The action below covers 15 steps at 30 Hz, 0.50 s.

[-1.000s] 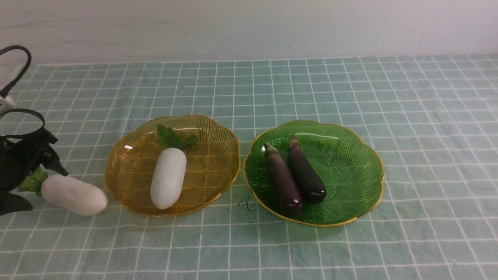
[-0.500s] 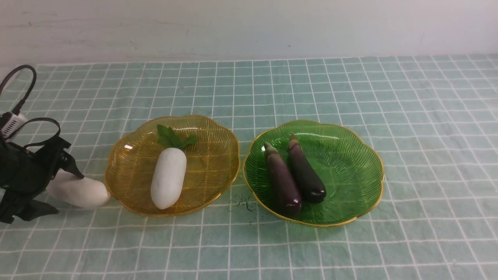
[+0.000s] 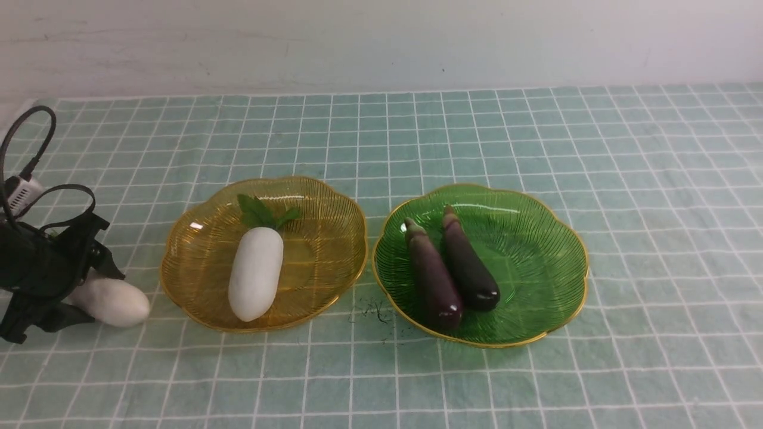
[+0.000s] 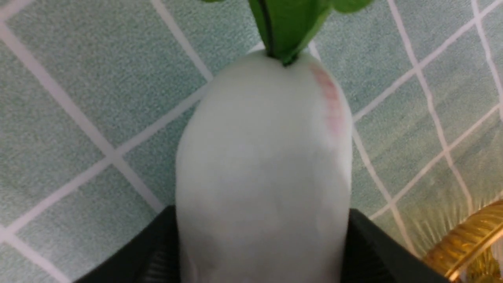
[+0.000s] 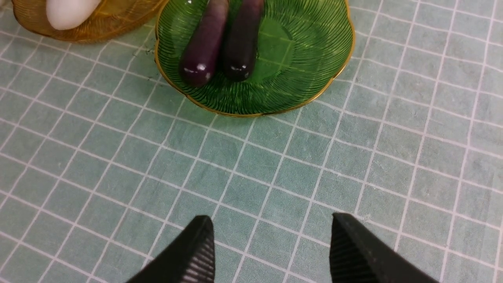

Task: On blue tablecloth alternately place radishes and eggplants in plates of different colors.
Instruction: 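Pick up the white radish and place it in the left plate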

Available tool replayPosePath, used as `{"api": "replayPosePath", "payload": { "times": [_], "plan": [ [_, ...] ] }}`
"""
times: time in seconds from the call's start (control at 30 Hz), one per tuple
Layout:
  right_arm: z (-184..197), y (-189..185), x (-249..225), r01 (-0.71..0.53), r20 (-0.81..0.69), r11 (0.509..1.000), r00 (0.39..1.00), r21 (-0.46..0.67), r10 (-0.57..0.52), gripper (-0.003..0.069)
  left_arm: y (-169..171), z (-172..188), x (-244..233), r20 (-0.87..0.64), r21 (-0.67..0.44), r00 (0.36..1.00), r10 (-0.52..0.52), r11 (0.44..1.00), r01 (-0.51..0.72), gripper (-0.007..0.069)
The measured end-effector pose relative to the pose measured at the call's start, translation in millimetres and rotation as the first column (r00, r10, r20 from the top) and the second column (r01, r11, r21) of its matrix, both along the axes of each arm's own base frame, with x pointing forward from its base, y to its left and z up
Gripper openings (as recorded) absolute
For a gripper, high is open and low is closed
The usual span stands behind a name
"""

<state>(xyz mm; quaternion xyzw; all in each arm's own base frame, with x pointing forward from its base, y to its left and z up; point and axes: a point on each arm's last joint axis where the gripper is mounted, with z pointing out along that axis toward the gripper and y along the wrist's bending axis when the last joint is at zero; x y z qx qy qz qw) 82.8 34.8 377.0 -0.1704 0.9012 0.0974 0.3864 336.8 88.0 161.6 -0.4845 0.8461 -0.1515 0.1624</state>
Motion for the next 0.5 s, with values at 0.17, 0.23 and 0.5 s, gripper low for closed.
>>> {"api": "replayPosePath", "payload": {
  "times": [0.17, 0.23, 0.5],
  "plan": [
    [0.0, 0.0, 0.0, 0.0, 0.0, 1.0, 1.0, 0.0, 0.0, 0.037, -3.5, 29.3, -2.4, 0.012, 0.07, 0.975, -0.224, 0.972, 0.222, 0.0433],
    [0.0, 0.0, 0.0, 0.0, 0.0, 1.0, 1.0, 0.0, 0.0, 0.037, -4.4, 48.4, -0.8, 0.04, 0.107, 0.952, -0.303, 0.949, 0.298, 0.0433],
    [1.1, 0.2, 1.0, 0.001, 0.015, 1.0, 1.0, 0.005, -0.001, 0.037, -49.0, 126.4, 1.7, 0.07, 0.231, 0.716, -0.695, 0.71, 0.666, 0.0433]
  ]
}}
